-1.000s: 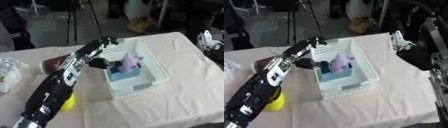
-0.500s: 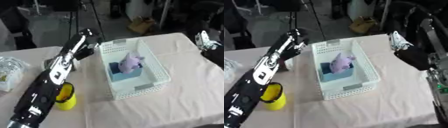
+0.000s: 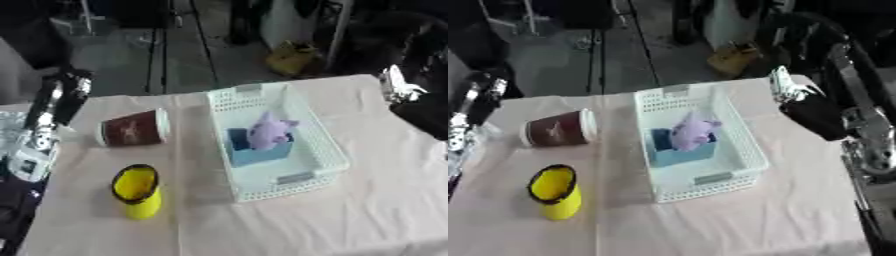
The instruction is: Pick up objects on the table and place them in the box.
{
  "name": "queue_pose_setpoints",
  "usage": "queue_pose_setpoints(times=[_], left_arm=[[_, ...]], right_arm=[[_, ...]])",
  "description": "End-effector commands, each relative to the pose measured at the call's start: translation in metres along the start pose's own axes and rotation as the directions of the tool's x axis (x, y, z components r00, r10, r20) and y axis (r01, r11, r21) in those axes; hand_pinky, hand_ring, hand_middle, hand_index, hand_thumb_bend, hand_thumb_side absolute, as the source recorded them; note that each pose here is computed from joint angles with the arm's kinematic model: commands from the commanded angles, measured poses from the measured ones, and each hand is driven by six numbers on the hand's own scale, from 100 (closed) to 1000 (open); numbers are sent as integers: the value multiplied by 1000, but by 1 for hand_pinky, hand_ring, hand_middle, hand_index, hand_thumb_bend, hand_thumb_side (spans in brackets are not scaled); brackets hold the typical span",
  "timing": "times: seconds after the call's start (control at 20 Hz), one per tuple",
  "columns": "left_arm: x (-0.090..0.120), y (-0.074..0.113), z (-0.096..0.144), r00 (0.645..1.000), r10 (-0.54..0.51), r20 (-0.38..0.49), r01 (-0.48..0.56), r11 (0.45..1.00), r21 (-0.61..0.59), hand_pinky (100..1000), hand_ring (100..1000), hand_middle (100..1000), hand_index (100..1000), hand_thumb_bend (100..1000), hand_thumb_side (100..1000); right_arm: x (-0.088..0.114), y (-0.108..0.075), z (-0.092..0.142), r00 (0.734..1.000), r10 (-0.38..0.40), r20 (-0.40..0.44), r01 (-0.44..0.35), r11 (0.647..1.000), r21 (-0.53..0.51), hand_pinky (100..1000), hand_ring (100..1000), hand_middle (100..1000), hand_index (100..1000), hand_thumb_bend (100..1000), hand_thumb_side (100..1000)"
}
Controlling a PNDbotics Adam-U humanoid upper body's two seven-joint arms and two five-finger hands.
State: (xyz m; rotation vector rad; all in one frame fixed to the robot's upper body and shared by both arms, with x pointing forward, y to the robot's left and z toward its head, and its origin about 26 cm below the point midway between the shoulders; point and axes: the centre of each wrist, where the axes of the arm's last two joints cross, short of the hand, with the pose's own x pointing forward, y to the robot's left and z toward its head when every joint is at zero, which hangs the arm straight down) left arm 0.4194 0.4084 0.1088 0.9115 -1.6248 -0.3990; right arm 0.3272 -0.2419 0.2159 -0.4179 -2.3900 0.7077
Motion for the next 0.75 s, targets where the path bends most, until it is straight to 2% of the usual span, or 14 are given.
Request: queue_pose_setpoints(times=[0.05,0.2,0.35,0.55,0.75], left_arm=[[-4,53,-1,999,11,-32,-8,995,101,509,784,834,859,248,1000],[-3,70,6,999,31,-42,-25,991,129,510,781,834,863,252,1000],[0,83,15,999,40,-15,-37,986,162,511,767,823,863,262,1000],[-4,84,34,997,55,47,-62,982,176,506,758,797,858,267,999],[-7,76,56,989,91,117,-109,981,159,501,749,789,858,272,994]], right_arm=[[-1,-10,0,999,45,-2,-45,999,-5,593,650,801,884,100,460],[-3,-9,2,999,42,-9,-42,999,-6,593,650,800,884,100,462],[-5,-10,3,999,48,-20,-48,999,-4,593,649,800,884,100,465],[-7,-10,5,998,52,-28,-52,999,-8,592,649,799,885,100,468],[-9,-11,6,998,50,-39,-51,999,-17,591,648,799,886,100,476]])
